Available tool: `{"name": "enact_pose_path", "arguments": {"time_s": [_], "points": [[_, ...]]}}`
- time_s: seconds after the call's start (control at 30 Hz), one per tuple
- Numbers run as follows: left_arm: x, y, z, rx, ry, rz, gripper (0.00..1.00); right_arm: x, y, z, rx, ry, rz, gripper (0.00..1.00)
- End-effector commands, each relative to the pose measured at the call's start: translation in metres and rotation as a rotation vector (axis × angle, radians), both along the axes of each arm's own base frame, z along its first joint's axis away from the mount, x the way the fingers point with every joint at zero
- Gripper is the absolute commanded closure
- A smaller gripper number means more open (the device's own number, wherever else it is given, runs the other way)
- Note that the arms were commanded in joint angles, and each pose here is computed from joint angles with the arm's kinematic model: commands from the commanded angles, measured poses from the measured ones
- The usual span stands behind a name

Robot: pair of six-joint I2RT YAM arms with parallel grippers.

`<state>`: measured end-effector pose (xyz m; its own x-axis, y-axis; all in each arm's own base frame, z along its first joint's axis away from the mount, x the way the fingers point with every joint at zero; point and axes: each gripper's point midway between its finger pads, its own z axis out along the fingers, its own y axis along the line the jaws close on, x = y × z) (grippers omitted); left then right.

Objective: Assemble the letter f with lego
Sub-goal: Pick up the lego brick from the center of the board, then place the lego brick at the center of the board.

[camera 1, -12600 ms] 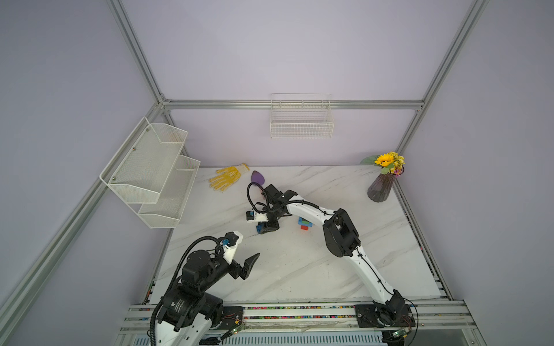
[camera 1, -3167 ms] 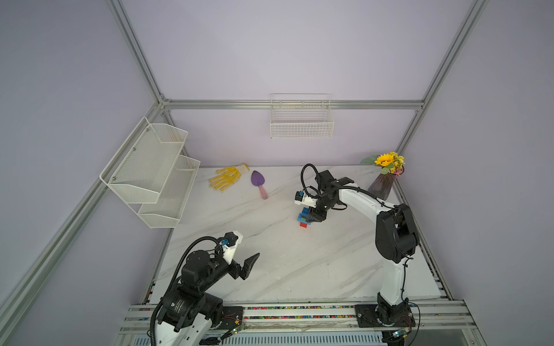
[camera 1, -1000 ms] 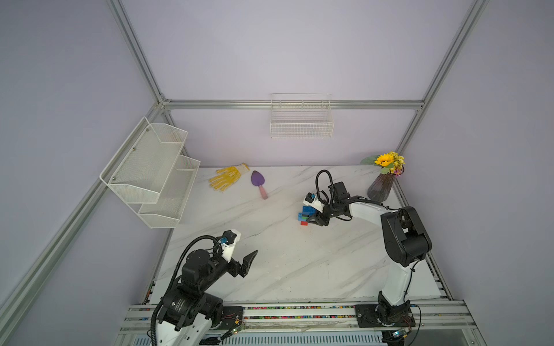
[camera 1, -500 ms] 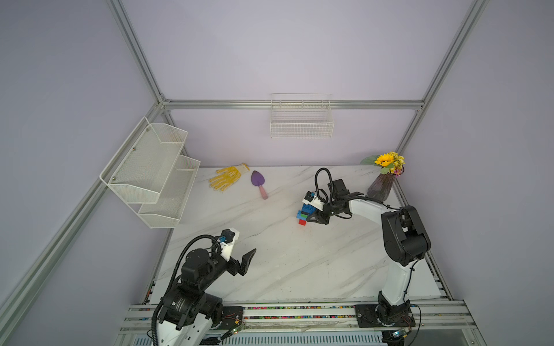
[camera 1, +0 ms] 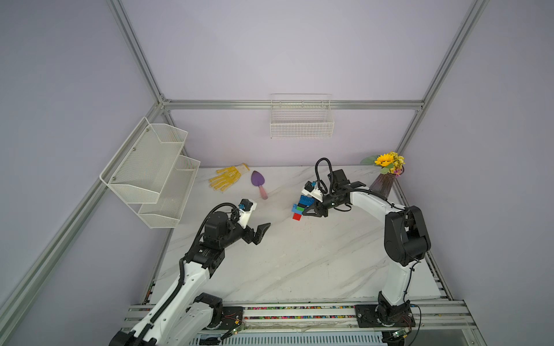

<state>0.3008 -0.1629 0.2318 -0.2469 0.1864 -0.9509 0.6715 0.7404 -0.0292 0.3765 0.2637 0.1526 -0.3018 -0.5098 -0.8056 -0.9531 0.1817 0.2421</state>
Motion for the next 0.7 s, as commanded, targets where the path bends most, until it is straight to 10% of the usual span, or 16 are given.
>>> {"name": "enact_pose_path", "arguments": {"time_s": [0.0, 0.67], "points": [[0.013, -0.024, 0.064, -0.035, -0.250, -0.154, 0.00, -0.012, 0.007, 0.035, 0.094, 0.046, 0.049, 0.74], [0.062, -0.071, 0.041, -0.020, -0.265, -0.688, 0.06, -0.024, 0.000, 0.078, 0.065, -0.010, 0.077, 0.75]]}}
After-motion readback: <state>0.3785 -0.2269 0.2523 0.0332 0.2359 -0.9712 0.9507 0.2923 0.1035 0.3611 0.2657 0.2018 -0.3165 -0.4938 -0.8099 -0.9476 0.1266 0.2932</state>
